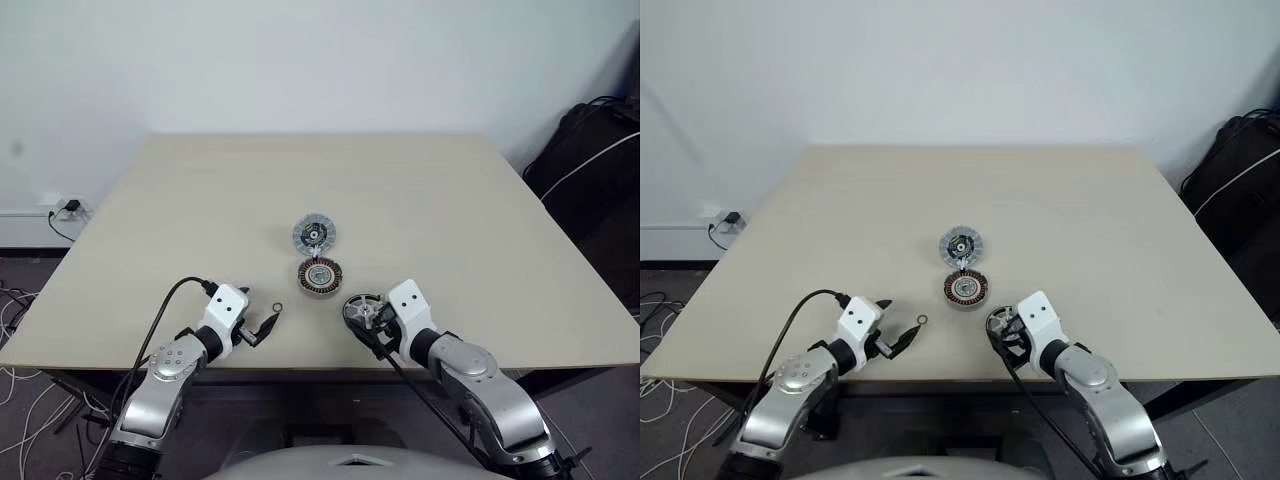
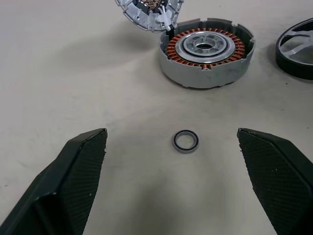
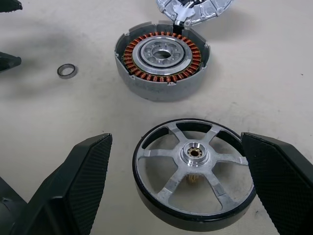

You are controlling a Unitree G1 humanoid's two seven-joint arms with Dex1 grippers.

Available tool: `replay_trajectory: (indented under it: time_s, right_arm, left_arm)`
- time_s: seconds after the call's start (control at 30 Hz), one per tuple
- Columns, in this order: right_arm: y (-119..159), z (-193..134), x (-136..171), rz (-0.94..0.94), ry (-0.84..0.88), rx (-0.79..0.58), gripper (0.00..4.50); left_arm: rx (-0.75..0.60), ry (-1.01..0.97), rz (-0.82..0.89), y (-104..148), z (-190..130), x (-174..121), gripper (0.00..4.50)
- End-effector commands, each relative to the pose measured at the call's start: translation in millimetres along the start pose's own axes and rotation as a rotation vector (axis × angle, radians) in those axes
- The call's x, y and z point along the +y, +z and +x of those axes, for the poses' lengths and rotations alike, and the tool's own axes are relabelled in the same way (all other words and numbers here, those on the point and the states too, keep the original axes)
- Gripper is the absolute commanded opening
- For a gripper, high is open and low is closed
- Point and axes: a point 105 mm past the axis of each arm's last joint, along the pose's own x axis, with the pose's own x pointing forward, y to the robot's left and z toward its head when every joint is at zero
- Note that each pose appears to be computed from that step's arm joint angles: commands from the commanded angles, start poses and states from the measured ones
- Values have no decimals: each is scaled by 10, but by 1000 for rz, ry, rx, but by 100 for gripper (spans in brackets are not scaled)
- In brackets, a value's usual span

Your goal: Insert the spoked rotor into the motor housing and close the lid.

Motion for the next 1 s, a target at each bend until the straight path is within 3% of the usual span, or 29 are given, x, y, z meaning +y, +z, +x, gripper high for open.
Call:
replay_trajectory:
  time_s: [0.03,0.5,0.77,0.87,1.0]
  right_arm:
    - [196,-9,-34,-80,-34,-80,448]
    - [253,17,-28,-130,-50,-114,448]
    - [253,-11,-36,-125,-66,-122,448]
    - [253,-18,-36,-121,-72,-124,450]
    - [249,-23,-34,-119,-74,-126,450]
  left_arm:
    - [-18,4,13,54,66,6,449]
    - [69,-23,-8,-24,506,15,449]
    - [131,-32,7,-80,586,46,449]
    - [145,-49,12,-103,579,29,392]
    - [160,-56,20,-135,551,17,259]
